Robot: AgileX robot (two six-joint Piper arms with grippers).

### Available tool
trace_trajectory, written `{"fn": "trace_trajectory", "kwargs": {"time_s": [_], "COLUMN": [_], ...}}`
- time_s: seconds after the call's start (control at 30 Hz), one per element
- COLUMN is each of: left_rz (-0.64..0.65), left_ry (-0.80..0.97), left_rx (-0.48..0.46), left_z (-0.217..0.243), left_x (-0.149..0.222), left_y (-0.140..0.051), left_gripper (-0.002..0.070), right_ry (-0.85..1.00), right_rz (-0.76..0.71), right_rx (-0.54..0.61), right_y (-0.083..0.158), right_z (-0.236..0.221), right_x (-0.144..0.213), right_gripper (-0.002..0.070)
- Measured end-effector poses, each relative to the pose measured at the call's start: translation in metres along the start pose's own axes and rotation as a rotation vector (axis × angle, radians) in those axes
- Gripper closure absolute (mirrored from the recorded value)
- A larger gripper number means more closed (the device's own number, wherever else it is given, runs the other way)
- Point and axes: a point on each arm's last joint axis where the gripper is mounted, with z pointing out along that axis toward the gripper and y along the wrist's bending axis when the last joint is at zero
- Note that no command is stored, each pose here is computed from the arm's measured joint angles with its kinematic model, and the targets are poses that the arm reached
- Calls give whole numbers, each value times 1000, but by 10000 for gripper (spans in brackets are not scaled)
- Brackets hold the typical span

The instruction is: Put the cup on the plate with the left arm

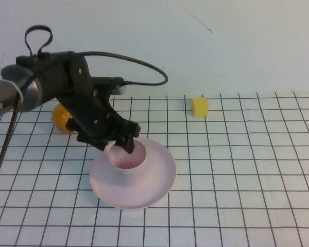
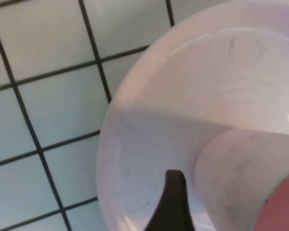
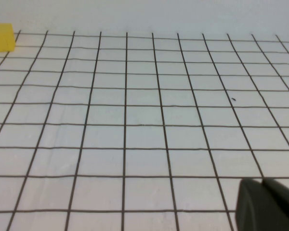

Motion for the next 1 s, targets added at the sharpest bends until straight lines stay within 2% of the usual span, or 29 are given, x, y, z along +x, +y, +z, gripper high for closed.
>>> {"fn": "trace_trajectory", "kwargs": {"time_s": [0.13,0.3,0.37,0.5,0.57,0.67,0.83,1.0], "left_rz": [37,78,96,119,125,132,139,149], "left_ry": [-64,-231,-297,-401,-457,-546,-724,-859], "left_rx": [-34,-113,-147,-191,-199,-193,-173,-145], "left_z": [-36,-104,-133,-181,-207,-244,-284,-289], "left_x": [-14,-22,-18,-2,10,31,77,130], "left_y": [-5,-11,-13,-16,-18,-23,-25,-20], "left_gripper": [157,258,337,554,624,659,672,675], "right_ry": [0,0,0,0,0,0,0,0], "right_rz": [0,0,0,0,0,0,0,0], "right_rx": [0,0,0,0,0,0,0,0], "right_y": [0,0,0,0,0,0,0,0], "right_z": [0,0,0,0,0,0,0,0], "right_x": [0,0,0,0,0,0,0,0], "right_gripper": [678,678,678,678,678,678,678,678]}}
